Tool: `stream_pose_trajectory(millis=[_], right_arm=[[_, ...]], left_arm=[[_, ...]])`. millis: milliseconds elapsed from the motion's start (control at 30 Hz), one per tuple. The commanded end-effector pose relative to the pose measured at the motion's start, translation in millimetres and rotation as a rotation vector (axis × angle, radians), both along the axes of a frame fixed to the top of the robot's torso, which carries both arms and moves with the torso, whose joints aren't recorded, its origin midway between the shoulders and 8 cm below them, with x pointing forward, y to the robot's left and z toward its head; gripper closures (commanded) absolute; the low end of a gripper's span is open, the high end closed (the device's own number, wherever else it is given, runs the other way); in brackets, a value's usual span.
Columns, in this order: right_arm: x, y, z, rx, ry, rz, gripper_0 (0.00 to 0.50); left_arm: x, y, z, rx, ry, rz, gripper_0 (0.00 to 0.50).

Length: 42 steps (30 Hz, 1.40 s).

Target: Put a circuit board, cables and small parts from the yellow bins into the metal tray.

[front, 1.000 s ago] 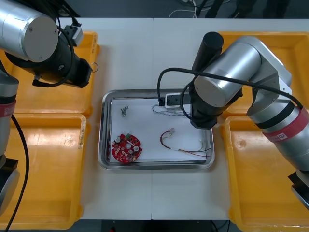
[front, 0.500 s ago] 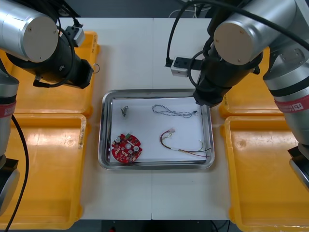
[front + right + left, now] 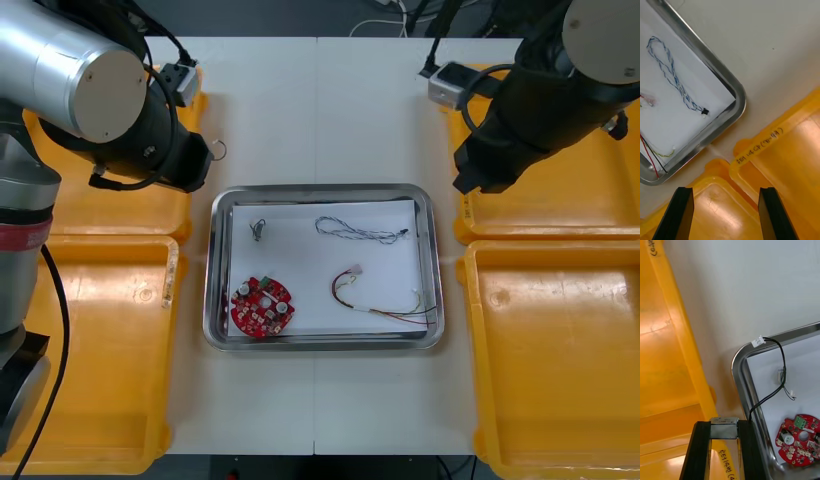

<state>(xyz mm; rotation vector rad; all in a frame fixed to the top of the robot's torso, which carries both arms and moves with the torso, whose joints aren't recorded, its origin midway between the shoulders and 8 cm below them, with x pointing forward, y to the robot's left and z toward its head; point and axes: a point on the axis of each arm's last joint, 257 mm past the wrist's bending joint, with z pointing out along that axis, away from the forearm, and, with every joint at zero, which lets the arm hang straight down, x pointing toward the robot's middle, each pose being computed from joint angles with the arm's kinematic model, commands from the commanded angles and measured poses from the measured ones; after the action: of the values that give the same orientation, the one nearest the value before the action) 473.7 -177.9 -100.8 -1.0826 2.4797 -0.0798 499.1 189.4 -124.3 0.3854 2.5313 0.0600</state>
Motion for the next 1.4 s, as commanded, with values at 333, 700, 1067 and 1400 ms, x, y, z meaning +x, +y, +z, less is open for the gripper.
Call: stream_pose_trajectory(millis=[333,700,1067,1400], right_arm=[[-11.2,-69.3,24.5,0.151,-0.016,-0.369,0.000],[-21.0,-142.3,15.0,0.272,-0.024,-0.620,0.000],[-27.1,-182.9,-2.4,0.228,-0.041,-0.757,0.000],[-44.9,-196.8,-23.7,0.290,0.022,-0.881,0.000]], left_arm=[[-19.9,-67.1,-17.0,-0.067,0.022,0.044,0.500],[-14.9,-113.3,-37.8,-0.058,0.012,-0.017,0.500],[-3.9,-130.4,-62.1,-0.038,0.022,-0.030,0.500],[-4.3,-119.7,-81.7,0.010,0.045,-0.031,0.500]])
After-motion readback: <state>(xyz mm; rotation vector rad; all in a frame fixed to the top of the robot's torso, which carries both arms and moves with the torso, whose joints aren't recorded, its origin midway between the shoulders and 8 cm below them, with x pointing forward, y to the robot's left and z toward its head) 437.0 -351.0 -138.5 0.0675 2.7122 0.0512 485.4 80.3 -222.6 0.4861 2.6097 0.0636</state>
